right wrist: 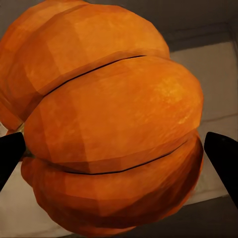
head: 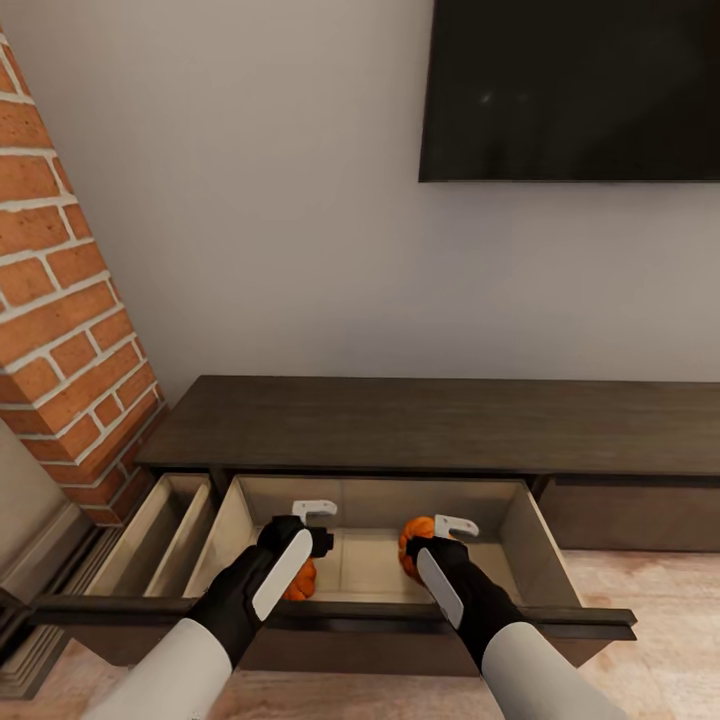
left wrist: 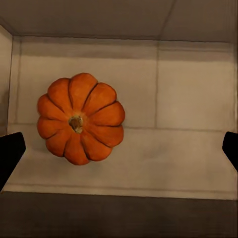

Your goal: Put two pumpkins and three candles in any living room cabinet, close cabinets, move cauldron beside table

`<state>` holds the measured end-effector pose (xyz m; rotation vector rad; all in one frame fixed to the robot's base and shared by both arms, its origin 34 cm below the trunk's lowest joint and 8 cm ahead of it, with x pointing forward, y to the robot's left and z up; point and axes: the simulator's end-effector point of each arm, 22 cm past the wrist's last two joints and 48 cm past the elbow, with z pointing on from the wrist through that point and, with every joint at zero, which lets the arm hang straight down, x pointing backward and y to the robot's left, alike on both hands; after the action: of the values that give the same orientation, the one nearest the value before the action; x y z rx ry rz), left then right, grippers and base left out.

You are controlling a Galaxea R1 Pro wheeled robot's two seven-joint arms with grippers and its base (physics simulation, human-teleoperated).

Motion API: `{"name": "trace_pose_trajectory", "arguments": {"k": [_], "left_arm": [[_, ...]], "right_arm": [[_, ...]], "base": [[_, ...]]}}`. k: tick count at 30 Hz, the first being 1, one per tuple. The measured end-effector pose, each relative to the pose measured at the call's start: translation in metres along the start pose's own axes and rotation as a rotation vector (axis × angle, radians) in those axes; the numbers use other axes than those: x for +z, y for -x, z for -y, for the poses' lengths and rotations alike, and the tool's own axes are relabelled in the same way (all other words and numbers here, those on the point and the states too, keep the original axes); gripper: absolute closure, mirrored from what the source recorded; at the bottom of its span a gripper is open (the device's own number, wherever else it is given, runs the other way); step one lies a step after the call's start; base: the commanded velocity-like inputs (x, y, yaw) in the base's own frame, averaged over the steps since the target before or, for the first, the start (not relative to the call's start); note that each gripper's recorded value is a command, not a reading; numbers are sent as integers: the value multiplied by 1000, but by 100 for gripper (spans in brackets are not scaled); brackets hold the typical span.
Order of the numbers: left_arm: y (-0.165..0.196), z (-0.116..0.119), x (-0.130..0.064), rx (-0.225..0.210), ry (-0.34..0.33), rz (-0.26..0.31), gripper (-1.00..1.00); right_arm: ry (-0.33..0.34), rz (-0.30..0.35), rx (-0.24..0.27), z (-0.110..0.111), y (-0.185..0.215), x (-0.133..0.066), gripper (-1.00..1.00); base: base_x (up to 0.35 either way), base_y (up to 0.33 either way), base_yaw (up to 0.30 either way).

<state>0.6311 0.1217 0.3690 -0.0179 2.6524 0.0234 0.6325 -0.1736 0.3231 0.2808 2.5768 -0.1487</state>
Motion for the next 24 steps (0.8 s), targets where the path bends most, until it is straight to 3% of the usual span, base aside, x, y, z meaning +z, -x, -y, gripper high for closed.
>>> {"name": "trace_pose_trajectory", "arguments": {"k": [15, 16, 24], "left_arm": [[1, 3, -3, -20, -24, -9, -100], [1, 3, -3, -20, -23, -9, -100], [1, 4, -3, -20, -25, -9, -100]], "right_arm": [[5, -17, 6, -2, -5, 0, 100], [6, -21, 4, -2, -6, 1, -100], [8, -87, -41, -2, -16, -1, -100]], "base": [[61, 27, 0], [4, 2, 0], [-16, -10, 0]]}}
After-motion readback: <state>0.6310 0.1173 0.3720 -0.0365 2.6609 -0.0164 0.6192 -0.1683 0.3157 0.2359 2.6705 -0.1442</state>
